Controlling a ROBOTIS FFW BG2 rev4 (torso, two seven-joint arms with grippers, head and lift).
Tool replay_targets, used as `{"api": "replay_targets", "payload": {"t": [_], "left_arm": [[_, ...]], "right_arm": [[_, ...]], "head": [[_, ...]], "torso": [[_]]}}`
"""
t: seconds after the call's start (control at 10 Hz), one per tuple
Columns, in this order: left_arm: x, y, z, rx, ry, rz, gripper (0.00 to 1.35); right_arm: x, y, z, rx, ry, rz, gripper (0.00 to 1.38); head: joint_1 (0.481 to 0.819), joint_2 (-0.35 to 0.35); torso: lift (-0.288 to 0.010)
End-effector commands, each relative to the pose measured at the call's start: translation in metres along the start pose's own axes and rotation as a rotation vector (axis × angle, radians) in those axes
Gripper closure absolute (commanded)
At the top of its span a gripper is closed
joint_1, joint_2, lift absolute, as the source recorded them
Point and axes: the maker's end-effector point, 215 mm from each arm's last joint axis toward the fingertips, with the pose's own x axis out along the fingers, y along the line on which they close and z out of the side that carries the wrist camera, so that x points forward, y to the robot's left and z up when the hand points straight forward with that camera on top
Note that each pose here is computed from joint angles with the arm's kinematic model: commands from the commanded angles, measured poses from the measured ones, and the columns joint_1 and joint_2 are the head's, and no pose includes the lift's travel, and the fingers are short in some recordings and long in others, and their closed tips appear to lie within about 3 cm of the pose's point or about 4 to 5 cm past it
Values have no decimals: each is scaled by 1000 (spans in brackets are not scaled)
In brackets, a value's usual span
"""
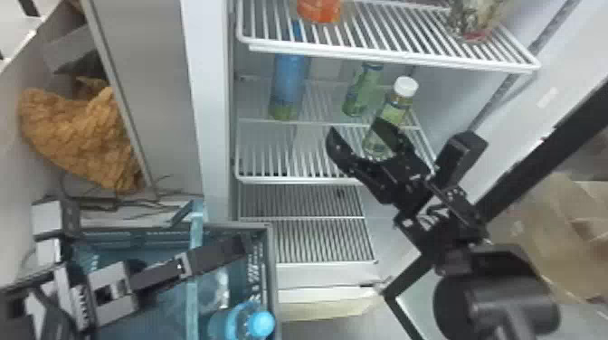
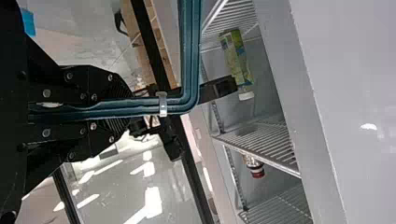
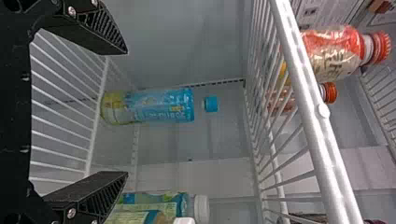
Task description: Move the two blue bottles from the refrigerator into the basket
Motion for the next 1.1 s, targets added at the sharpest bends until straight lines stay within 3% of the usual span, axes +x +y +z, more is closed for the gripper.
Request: {"api": "replay_targets", "payload": {"t": [0.0,1.0], "left_arm": [[0,0,0,0,0,-1,1199],[1,0,1,-3,-2,-4,1199]], "right_arm": [[18,-8,3,-5,-7,-6,121],[127,0,-6,-20,49,65,94]], "head": [[695,-200],[695,-127]], "torso": [[-220],[-220]]}}
